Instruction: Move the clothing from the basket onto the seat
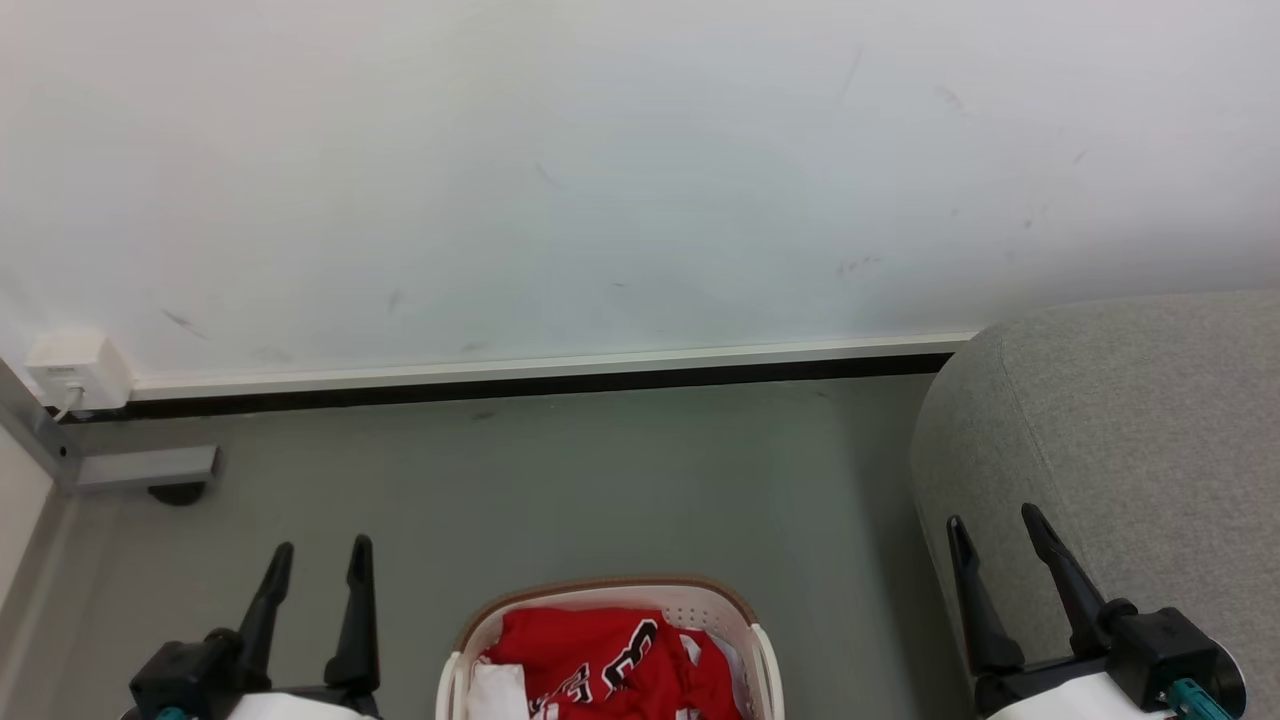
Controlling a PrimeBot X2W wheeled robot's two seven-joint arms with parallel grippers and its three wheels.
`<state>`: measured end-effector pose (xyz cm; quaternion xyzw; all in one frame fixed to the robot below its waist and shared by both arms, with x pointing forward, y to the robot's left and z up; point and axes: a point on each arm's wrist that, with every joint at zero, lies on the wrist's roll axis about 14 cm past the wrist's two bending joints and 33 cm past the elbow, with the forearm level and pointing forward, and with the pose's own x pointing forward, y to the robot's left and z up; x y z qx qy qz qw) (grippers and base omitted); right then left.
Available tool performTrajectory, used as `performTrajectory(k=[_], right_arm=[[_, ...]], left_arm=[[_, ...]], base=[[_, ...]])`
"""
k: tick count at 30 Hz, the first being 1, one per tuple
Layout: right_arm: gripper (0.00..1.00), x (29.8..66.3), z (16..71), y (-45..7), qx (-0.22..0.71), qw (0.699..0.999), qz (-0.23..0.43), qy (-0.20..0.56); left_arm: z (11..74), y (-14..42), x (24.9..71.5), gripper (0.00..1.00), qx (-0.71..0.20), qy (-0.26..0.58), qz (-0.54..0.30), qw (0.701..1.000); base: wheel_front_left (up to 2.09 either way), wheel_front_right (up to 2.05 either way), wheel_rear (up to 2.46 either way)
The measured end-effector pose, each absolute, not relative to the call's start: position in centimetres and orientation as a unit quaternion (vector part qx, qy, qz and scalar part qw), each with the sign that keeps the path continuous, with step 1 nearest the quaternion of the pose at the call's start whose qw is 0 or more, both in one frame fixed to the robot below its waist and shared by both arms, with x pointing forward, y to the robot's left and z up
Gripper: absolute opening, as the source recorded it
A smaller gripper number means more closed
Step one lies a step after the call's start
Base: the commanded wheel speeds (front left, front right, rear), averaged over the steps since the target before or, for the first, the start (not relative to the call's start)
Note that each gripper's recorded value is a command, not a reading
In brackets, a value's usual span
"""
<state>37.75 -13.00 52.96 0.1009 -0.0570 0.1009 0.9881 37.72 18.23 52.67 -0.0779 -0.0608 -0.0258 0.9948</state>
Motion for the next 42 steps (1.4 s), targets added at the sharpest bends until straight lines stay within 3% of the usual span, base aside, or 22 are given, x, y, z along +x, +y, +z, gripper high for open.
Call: performTrajectory(k=[18, 42], right_arm=[[1.0, 37.7, 53.5, -11.9, 0.047, 0.989, 0.122, -0.076], [1.0, 37.9, 53.4, -11.3, 0.059, 0.987, 0.13, -0.075]], left_arm=[[52.9, 18.4, 37.4, 1.0, -0.031, -0.073, -0.027, 0.996], [51.9, 18.9, 37.0, 1.0, -0.034, -0.06, -0.019, 0.997]], base=[[0.0, 0.0, 0.0], [0.0, 0.0, 0.0]])
